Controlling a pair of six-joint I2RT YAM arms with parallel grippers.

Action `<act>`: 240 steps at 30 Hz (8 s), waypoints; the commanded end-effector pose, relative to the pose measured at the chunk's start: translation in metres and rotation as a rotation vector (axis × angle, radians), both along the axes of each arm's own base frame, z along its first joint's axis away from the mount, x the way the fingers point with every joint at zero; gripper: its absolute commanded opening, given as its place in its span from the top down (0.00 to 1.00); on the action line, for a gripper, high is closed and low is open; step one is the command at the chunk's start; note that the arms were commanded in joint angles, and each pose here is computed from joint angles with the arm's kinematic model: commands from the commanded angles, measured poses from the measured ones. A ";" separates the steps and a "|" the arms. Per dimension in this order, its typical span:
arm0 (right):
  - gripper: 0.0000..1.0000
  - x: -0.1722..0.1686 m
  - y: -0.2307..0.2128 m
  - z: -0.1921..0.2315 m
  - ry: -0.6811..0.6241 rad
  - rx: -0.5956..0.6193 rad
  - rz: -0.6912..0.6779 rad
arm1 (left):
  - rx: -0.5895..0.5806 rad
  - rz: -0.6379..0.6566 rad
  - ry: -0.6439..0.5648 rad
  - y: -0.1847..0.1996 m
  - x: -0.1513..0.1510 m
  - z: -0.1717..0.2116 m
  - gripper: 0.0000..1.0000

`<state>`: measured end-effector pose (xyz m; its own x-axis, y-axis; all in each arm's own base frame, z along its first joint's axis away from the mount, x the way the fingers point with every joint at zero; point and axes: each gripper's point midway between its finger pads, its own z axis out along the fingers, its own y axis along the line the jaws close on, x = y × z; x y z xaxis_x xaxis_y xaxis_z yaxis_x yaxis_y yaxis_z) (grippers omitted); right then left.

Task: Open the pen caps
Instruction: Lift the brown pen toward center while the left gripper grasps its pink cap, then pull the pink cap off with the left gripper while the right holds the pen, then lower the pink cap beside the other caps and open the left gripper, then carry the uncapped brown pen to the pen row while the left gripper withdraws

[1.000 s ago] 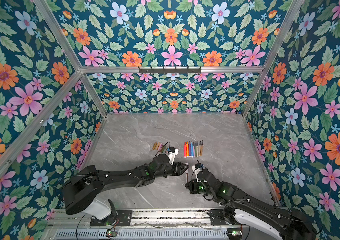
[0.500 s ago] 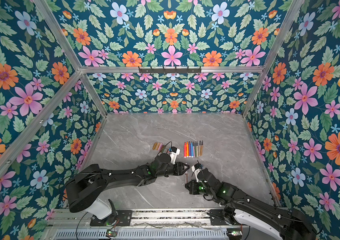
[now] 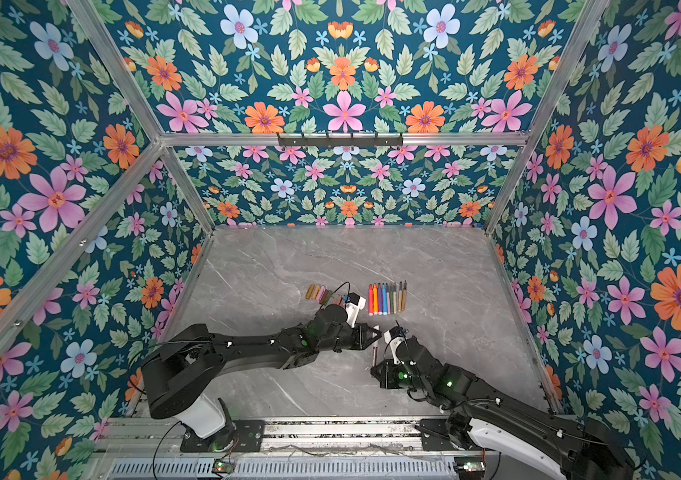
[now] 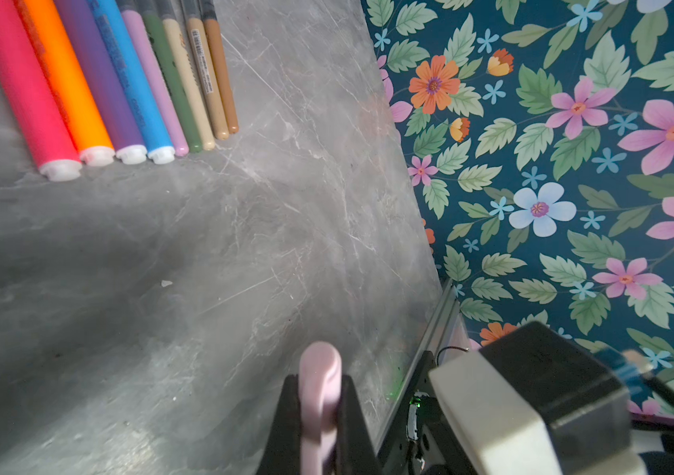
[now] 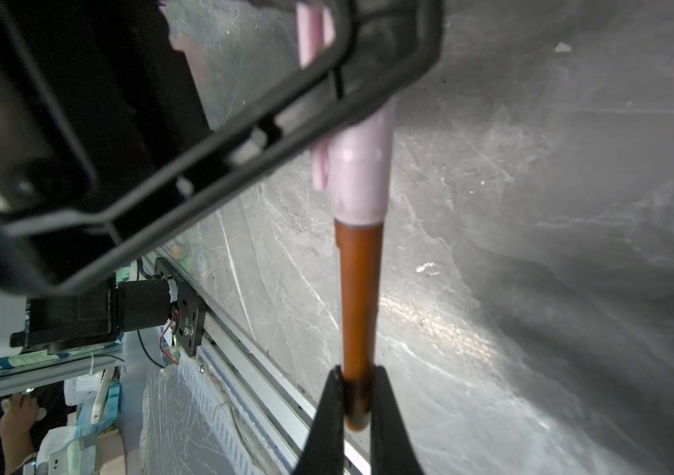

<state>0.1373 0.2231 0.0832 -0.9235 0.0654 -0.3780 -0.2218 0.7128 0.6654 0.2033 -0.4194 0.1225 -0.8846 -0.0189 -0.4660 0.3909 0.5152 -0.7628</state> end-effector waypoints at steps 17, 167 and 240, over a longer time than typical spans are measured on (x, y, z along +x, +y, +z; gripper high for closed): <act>0.81 0.008 -0.026 0.007 -0.060 0.056 -0.134 | -0.156 -0.010 0.060 -0.005 -0.012 0.014 1.00; 1.00 0.020 -0.032 0.009 -0.085 0.056 -0.184 | 0.579 0.319 0.120 0.248 0.234 -0.065 0.85; 1.00 0.261 -0.154 -0.075 0.367 0.025 -0.388 | 0.295 0.405 -0.362 0.298 0.034 0.122 0.72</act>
